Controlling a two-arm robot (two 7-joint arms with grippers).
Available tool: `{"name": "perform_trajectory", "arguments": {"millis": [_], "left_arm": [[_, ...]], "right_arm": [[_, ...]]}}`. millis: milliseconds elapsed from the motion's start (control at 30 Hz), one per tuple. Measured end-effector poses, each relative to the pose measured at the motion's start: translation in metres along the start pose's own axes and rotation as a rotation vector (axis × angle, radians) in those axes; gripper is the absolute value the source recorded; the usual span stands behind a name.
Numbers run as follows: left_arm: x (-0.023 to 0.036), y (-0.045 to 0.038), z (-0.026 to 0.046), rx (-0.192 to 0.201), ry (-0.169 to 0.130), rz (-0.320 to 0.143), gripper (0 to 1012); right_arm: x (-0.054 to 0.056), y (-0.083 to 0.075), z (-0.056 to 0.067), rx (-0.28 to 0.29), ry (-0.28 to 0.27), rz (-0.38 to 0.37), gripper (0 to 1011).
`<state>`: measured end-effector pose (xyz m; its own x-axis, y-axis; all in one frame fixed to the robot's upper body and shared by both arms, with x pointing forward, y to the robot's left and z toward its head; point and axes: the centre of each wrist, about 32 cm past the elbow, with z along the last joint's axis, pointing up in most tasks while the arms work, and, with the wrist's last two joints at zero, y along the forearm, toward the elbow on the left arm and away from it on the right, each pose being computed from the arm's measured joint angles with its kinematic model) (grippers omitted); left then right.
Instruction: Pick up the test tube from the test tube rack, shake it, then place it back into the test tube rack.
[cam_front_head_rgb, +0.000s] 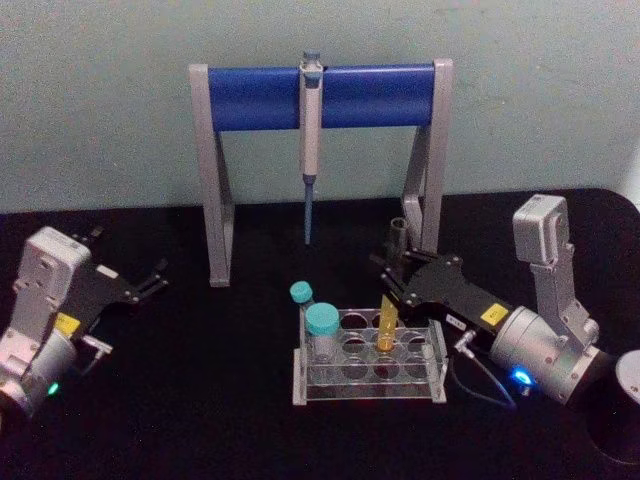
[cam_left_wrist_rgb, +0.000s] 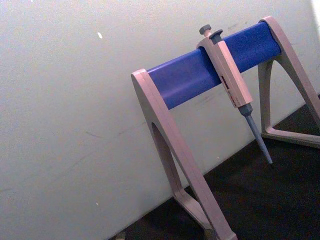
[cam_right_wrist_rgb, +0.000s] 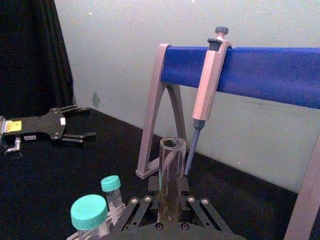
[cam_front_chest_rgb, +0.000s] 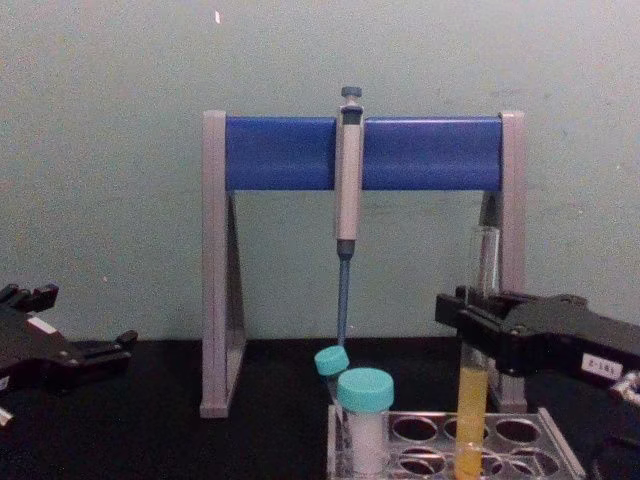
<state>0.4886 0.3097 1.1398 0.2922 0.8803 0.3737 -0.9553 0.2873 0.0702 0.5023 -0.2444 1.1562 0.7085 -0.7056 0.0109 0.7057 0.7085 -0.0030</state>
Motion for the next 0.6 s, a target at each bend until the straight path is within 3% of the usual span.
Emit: {"name": "perform_trajectory", "arguments": {"millis": [600], "left_arm": [[0.0000, 0.0000, 0.0000, 0.000, 0.000, 0.000, 1010]], "right_arm": [[-0.0012, 0.0015, -0.0097, -0.032, 0.017, -0.011, 226]]}}
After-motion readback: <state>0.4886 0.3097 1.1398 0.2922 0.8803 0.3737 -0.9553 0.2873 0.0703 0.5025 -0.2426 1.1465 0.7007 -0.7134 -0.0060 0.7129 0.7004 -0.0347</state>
